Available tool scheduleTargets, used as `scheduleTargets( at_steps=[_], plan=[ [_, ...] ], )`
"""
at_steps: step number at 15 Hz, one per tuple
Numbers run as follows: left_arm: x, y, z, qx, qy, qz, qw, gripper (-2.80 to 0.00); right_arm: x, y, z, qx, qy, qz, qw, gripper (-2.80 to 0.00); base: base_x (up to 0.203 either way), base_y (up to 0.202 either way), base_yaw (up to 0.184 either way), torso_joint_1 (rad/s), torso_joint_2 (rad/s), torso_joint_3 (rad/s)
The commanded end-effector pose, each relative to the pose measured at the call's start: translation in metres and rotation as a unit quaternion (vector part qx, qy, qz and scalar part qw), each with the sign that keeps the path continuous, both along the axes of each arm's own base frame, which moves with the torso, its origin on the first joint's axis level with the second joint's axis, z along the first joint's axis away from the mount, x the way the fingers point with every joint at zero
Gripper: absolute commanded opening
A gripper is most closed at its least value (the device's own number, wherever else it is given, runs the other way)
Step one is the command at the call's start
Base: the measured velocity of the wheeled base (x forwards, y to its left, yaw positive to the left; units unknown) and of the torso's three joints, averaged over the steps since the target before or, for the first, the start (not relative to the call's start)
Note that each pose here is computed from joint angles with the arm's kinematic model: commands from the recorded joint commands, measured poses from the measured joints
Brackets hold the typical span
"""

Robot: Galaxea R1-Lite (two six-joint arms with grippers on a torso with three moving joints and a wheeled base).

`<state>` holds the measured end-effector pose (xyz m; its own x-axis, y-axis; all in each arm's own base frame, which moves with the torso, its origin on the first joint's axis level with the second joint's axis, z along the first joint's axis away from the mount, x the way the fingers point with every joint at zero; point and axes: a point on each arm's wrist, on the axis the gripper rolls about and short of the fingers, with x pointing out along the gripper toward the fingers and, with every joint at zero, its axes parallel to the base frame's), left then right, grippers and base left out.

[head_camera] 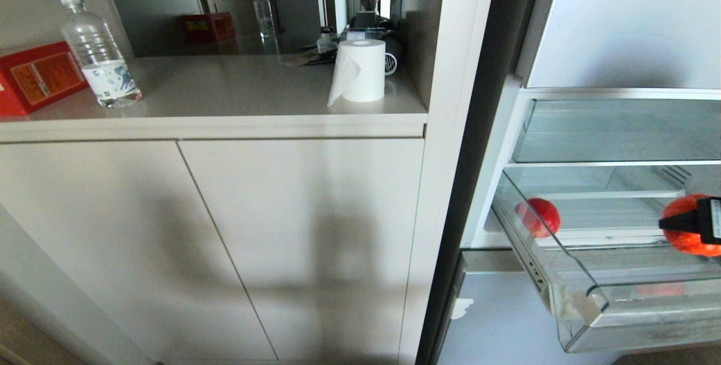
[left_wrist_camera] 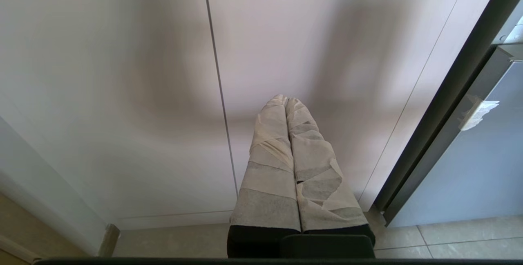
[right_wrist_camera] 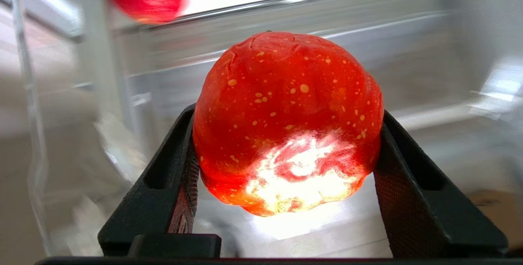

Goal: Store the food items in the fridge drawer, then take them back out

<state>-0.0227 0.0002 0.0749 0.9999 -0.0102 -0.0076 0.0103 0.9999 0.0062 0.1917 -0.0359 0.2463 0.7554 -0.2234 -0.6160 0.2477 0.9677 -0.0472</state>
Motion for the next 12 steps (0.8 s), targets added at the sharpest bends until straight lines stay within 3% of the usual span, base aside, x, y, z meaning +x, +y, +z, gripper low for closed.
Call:
scheduleTargets(
  at_steps=[1,3,5,7,12],
  plan=[
    [0.0,0.0,0.0,0.0,0.001,0.0,1.0,-2.8,-0.058,0.008,0.021,-0.034,-0.074,-0.016,0.997,-2.8,0.0,0.0,0.0,0.0,0.0,0.0],
    [0.0,0.0,0.0,0.0,0.001,0.0,1.0,-2.8,-0.099,0.013,0.019,-0.068,-0.108,-0.029,0.991,-2.8,0.0,0.0,0.0,0.0,0.0,0.0],
    [0.0,0.0,0.0,0.0,0.001,0.0,1.0,-2.8,-0.124,0.017,0.006,-0.087,-0.114,-0.035,0.989,-2.8,0.0,0.0,0.0,0.0,0.0,0.0],
    [0.0,0.0,0.0,0.0,0.001,0.0,1.0,-2.8,-0.132,0.018,0.002,-0.103,-0.112,-0.032,0.988,-2.8,-0.004,0.005,-0.098,0.002,0.0,0.001],
    [0.0,0.0,0.0,0.0,0.001,0.0,1.0,-2.8,-0.131,0.018,-0.006,-0.1,-0.099,-0.032,0.99,-2.8,-0.001,0.005,-0.176,0.002,0.0,0.002]
  ],
)
